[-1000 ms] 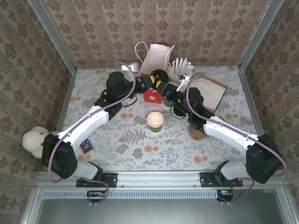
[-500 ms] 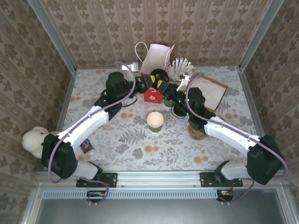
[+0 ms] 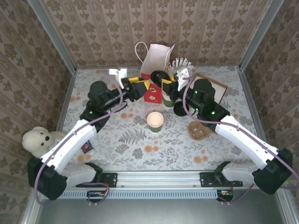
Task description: Pack the takeout coffee
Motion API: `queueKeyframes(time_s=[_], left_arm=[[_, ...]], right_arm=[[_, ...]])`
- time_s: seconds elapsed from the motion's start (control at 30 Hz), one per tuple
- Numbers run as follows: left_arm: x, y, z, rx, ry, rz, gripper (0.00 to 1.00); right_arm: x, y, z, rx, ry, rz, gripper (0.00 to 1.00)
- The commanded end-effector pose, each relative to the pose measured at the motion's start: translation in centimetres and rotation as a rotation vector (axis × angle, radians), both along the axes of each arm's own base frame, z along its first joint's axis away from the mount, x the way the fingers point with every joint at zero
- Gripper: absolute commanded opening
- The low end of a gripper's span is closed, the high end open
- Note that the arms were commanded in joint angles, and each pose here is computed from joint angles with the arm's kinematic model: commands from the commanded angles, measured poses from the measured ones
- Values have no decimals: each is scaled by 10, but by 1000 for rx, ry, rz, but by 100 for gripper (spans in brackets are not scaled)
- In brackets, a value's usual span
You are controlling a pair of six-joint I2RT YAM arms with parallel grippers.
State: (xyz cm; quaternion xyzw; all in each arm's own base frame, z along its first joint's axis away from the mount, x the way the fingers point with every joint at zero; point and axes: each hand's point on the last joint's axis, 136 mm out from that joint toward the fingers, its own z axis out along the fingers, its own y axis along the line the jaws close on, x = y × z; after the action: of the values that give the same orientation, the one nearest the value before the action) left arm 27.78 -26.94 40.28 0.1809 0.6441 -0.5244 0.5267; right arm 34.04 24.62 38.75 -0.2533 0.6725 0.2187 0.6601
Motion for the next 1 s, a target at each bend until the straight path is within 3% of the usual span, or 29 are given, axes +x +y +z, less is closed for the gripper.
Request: queueKeyframes(time_s=[0.0, 0.2, 0.37, 0.57, 0.77, 0.97], left_arm=[[-3, 20, 9, 33, -87, 80, 73], [2, 45, 4, 144, 13, 159, 100], [-8, 51, 4, 184, 60, 141, 100], [-14, 72, 9, 205, 157, 162, 100], [-34, 75, 11, 247, 244, 34, 100], [-47, 67, 11, 288, 366, -75, 92]], right_arm=[[-12, -4, 11, -289, -158, 45, 0], [-23, 0, 37, -546, -398, 95, 0], [-35, 7, 61, -673, -579, 134, 0], [-47, 30, 64, -956, -921, 178, 0], [-52, 47, 66, -1229, -1311, 160, 0], [-46, 62, 47, -1450, -1583, 156, 0]])
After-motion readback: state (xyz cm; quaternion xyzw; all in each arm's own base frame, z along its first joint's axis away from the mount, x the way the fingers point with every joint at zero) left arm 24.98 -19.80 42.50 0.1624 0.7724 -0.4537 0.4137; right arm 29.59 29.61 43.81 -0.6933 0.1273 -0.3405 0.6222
